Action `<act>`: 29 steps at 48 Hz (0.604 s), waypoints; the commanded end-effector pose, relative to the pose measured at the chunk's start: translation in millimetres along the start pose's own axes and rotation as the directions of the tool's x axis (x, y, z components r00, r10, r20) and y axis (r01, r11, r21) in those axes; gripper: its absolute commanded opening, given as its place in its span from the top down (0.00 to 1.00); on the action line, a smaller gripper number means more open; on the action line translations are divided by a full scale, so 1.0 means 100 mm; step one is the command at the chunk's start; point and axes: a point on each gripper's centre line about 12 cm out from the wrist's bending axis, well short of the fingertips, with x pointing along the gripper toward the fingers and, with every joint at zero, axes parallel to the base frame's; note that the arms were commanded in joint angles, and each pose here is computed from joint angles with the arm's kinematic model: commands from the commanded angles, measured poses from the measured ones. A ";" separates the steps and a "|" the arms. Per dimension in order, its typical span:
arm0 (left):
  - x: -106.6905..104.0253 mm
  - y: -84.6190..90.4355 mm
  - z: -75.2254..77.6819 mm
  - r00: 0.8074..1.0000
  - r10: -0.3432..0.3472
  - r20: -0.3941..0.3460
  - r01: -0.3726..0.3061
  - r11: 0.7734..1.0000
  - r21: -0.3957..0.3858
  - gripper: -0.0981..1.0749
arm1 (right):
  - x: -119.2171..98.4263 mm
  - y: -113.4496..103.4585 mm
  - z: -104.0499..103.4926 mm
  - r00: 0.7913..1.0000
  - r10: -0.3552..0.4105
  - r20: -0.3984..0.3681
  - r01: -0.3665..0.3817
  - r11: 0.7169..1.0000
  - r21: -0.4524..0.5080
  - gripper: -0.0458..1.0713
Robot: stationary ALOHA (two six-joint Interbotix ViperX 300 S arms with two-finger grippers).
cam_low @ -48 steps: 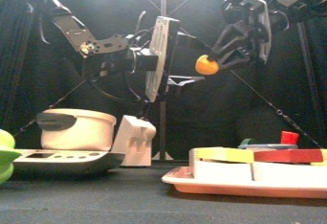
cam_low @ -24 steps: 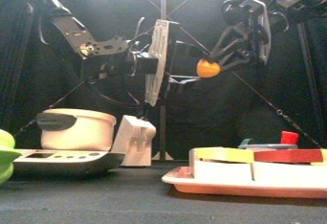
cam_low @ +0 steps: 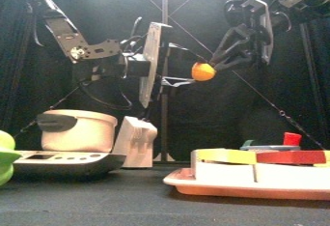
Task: Hand over to other hand
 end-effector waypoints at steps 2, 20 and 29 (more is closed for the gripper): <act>-0.03 -0.12 0.11 0.997 -0.071 -0.025 0.072 0.997 0.023 0.26 | -0.04 0.02 0.03 1.000 0.011 0.011 -0.012 1.000 0.012 0.35; -0.22 -0.15 -0.01 0.904 -0.120 -0.410 0.210 0.960 0.183 0.26 | -0.02 -0.07 -0.16 0.998 -0.030 -0.058 0.037 0.992 0.119 0.36; -0.34 -0.17 -0.05 0.792 -0.070 -0.606 0.312 0.900 0.304 0.26 | -0.06 0.00 -0.44 0.987 -0.009 -0.160 0.051 0.963 0.265 0.36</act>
